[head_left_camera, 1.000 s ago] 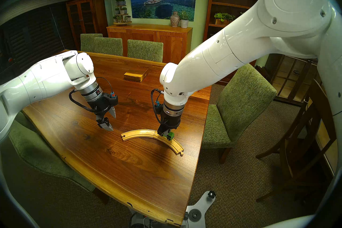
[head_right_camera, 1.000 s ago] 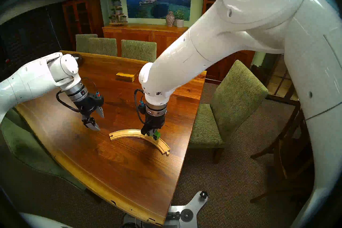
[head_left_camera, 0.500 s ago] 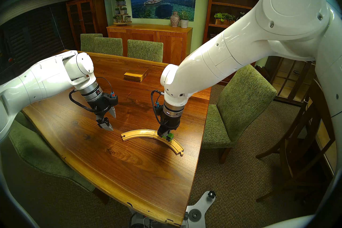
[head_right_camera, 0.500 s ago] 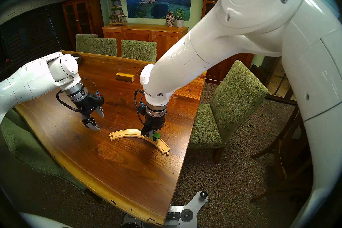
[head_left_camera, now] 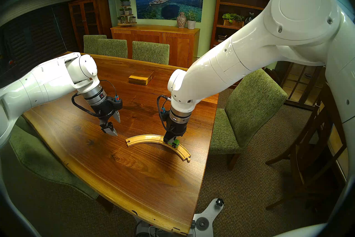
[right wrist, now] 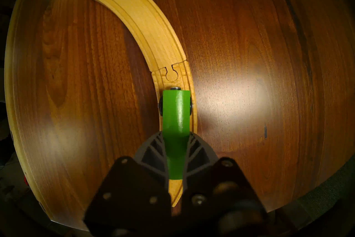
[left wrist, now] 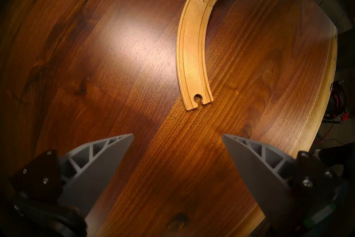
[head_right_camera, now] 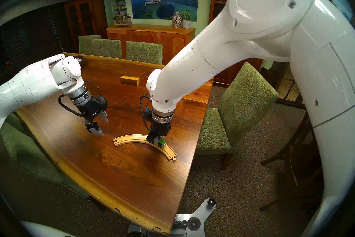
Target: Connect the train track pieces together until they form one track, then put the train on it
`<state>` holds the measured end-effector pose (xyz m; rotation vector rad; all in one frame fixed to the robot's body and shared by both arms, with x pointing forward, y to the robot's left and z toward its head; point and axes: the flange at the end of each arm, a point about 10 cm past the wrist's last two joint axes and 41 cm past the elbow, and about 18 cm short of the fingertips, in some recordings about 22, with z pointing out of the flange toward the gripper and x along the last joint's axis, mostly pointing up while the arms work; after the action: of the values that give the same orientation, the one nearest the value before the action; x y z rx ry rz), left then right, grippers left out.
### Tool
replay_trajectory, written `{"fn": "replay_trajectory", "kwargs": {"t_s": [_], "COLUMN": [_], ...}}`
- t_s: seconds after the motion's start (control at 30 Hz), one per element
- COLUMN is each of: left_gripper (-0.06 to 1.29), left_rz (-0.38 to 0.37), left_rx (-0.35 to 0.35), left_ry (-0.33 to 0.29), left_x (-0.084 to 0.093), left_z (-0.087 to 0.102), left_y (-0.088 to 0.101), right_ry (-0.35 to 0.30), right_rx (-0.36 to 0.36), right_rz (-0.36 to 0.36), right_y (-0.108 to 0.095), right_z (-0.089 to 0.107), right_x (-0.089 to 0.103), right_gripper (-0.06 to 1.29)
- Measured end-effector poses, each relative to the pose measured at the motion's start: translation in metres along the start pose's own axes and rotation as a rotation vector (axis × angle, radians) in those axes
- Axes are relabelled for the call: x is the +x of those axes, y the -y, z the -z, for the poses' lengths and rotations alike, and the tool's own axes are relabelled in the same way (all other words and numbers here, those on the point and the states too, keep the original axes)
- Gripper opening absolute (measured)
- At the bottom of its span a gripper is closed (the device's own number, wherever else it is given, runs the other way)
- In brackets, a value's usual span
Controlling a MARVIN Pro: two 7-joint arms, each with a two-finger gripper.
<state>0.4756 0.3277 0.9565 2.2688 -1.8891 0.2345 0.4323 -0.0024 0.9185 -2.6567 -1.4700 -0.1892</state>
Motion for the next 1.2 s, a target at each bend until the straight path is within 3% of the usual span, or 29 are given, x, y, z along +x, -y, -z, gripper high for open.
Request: {"fn": "replay_trajectory", "kwargs": {"t_s": [0.33,0.43,0.57,0.6,0.67,0.73,0.77,1.2], "left_gripper": [1.23,1.23,1.23,1.23,1.23,1.23,1.23,1.23], "left_rz": [0.000,0.000,0.000,0.000,0.000,0.000,0.000,0.000], "left_rx": [0.000,0.000,0.000,0.000,0.000,0.000,0.000,0.000], "left_ry": [0.000,0.000,0.000,0.000,0.000,0.000,0.000,0.000], "left_x": [0.000,0.000,0.000,0.000,0.000,0.000,0.000,0.000], "left_z": [0.000,0.000,0.000,0.000,0.000,0.000,0.000,0.000], "left_y": [0.000,0.000,0.000,0.000,0.000,0.000,0.000,0.000], "right_ry": [-0.001,0.000,0.001,0.002,0.003,0.005,0.006,0.055], "right_rx": [0.001,-0.001,-0.008,-0.011,-0.015,-0.019,-0.019,-0.018], "right_rz": [0.001,0.001,0.002,0.003,0.004,0.006,0.006,-0.018], "right_y": [-0.001,-0.001,-0.001,-0.001,-0.001,0.000,0.000,0.013], "right_z": [-0.002,-0.002,-0.002,-0.002,-0.002,-0.001,-0.001,0.008], "right_x": [-0.001,-0.001,-0.002,-0.002,-0.002,-0.003,-0.003,-0.023], "right_gripper": [0.01,0.11,0.38,0.56,0.79,1.15,1.21,1.21]}}
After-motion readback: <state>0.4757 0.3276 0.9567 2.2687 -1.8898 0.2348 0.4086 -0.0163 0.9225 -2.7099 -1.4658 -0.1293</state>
